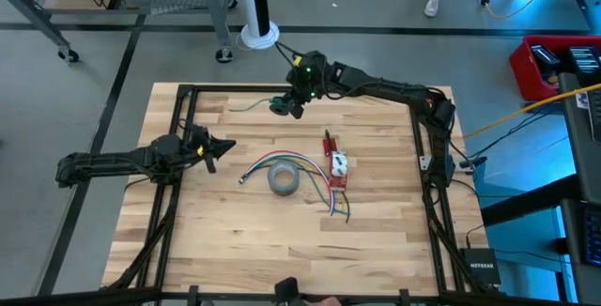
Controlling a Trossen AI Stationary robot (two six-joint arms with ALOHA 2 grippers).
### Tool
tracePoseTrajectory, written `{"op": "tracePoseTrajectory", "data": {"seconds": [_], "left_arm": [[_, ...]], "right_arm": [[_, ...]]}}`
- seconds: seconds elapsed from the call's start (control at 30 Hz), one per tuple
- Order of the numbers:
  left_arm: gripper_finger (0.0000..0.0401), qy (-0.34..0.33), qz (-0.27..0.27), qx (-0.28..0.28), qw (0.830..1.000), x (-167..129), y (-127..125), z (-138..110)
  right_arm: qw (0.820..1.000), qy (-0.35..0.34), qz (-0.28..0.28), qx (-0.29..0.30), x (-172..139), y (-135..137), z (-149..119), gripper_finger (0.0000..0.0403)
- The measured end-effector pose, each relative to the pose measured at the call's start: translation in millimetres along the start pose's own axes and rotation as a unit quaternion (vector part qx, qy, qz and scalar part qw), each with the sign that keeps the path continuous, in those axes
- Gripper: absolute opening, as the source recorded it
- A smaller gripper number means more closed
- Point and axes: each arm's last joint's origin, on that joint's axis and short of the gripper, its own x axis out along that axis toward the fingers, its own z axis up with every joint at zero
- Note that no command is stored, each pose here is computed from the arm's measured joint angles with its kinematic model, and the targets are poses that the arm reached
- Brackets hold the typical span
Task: Coil cords
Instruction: Uncoil the green wire from the black spool
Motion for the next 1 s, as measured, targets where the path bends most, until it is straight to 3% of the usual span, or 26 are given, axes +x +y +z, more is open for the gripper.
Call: {"op": "tracePoseTrajectory", "data": {"seconds": [0.13,0.23,0.33,0.47,0.7,1.0], "left_arm": [[0.0000,-0.020,-0.063,-0.023,0.998,1,-11,5],[0.0000,-0.012,-0.072,-0.027,0.997,4,-15,3],[0.0000,0.016,-0.030,-0.018,0.999,7,-13,-6],[0.0000,0.007,0.028,0.055,0.998,11,-14,-12],[0.0000,0.012,0.002,0.109,0.994,19,-31,-20],[0.0000,0.021,0.126,0.204,0.971,50,-68,-38]], "right_arm": [[1.000,0.004,0.018,-0.017,3,11,-1,0.0002],[0.999,0.010,0.024,-0.025,5,16,-2,0.0001],[0.999,0.020,0.025,-0.024,5,19,-4,0.0001],[0.999,0.035,0.018,-0.021,6,20,-7,0.0001],[0.999,0.031,0.017,-0.022,6,21,-6,0.0001],[0.999,0.020,0.018,-0.024,6,21,-4,0.0001]]}}
